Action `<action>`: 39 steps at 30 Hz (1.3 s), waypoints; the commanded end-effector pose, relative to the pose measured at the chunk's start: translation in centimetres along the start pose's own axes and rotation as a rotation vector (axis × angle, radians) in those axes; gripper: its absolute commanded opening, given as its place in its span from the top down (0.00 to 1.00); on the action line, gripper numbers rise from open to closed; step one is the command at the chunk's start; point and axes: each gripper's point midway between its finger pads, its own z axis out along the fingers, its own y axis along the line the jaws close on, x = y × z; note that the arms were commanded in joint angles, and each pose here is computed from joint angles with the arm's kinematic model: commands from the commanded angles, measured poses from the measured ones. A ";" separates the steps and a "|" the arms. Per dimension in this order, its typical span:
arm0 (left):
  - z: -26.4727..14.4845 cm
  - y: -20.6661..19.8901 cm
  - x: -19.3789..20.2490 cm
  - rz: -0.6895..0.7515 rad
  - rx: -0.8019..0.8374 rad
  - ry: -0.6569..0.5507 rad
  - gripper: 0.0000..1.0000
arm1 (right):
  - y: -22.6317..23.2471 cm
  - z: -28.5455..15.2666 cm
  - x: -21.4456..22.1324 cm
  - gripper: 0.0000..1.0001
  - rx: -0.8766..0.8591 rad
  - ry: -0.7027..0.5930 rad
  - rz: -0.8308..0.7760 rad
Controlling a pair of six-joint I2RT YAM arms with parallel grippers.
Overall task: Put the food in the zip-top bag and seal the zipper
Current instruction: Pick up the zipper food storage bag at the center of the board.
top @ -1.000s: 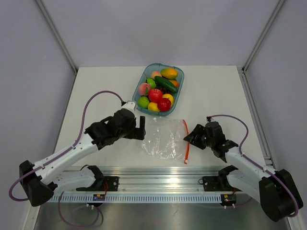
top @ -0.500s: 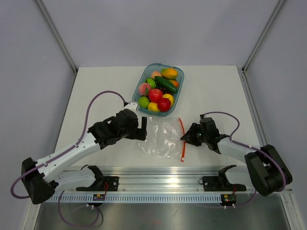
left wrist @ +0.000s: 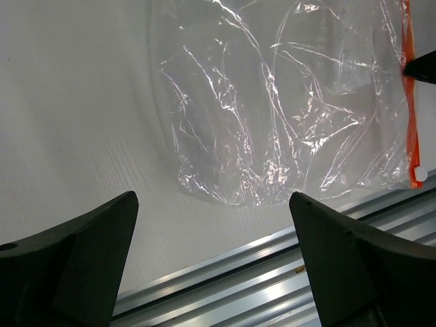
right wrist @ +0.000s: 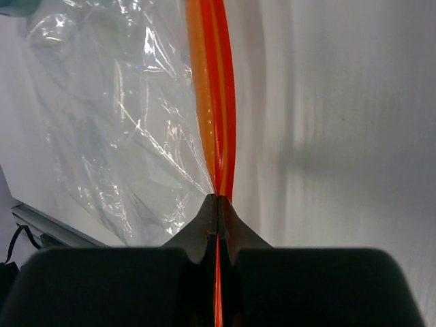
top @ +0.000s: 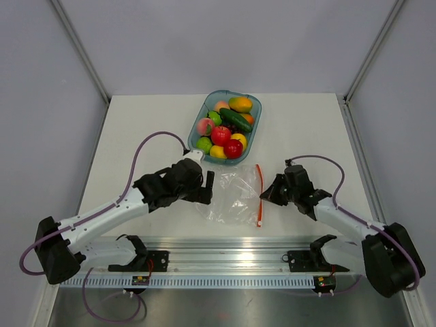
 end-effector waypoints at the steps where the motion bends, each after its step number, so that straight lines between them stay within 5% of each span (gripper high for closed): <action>1: -1.5 -2.7 -2.8 -0.025 0.100 -0.083 0.04 | 3.0 -2.7 -1.7 1.00 0.010 -0.083 -0.084; 9: -4.9 -8.5 -6.7 -0.076 0.353 -0.156 0.14 | 6.8 -5.6 -1.1 1.00 -0.022 -0.122 -0.155; 23: -3.3 -12.2 -9.7 -0.083 0.413 -0.150 0.21 | 14.8 -6.2 0.9 1.00 -0.226 -0.083 -0.271; 39: -2.5 -11.3 -4.1 -0.031 0.517 -0.158 0.33 | 17.3 -7.5 -0.7 1.00 -0.244 -0.113 -0.049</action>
